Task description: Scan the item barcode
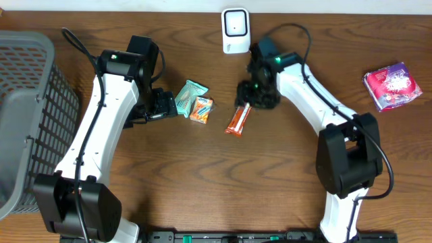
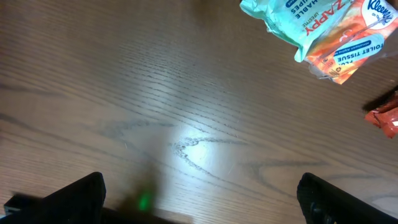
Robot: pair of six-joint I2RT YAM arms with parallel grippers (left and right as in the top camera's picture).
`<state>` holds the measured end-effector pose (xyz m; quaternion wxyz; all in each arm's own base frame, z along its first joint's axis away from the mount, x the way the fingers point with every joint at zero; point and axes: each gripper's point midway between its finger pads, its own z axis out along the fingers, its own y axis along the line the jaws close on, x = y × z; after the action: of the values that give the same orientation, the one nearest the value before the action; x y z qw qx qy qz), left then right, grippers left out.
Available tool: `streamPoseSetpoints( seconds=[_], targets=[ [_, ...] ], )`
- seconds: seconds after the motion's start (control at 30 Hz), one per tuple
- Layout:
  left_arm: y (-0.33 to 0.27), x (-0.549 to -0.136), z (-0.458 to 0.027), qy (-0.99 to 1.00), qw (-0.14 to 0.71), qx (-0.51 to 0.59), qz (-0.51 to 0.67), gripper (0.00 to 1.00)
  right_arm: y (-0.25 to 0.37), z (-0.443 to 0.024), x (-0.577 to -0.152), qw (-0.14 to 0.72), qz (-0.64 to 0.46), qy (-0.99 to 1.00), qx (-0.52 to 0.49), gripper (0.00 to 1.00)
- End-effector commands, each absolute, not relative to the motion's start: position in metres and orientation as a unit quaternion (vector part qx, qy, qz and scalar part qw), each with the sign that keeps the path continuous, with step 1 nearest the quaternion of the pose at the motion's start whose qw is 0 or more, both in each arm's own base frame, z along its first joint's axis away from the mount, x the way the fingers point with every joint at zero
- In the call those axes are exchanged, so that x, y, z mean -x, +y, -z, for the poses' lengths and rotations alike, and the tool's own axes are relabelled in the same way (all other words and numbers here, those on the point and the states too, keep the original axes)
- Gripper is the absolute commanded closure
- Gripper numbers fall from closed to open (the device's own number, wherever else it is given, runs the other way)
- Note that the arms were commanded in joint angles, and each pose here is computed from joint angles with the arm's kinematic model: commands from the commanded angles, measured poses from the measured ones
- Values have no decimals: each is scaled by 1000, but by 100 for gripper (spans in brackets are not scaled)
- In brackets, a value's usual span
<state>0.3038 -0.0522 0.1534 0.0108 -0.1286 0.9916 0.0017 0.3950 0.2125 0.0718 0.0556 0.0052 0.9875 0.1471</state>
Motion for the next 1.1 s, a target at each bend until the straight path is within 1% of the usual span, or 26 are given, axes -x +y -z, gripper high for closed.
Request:
streamPoseSetpoints(
  seconds=[0.0,0.17,0.27,0.37,0.63,0.73,0.87,0.97,1.07],
  targets=[
    [-49,-304,-151,991,8,131,-11,2,221,-83,-406,106,-107,988,-24,44],
    [-49,-304,-151,991,8,130,-11,2,229,-65,-403,133,-66,987,-57,46],
    [-49,-304,-151,991,8,131,-11,2,238,-55,-399,137,-68,987,-47,46],
    [-49,-304,-151,991,8,131,-11,2,231,-47,-394,142,-36,988,-44,46],
    [-49,-304,-151,991,8,131,-11,2,215,-15,-371,113,-9,993,-40,46],
    [-49,-304,-151,991,8,130,-11,2,200,-5,-359,95,18,995,-33,46],
    [-49,-304,-151,991,8,131,-11,2,173,-12,-350,69,62,995,-45,48],
    [-49,-304,-151,991,8,130,-11,2,150,-33,-351,59,99,992,-57,48],
    [-49,-304,-151,991,8,130,-11,2,150,-54,-357,52,89,994,-22,47]
  ],
)
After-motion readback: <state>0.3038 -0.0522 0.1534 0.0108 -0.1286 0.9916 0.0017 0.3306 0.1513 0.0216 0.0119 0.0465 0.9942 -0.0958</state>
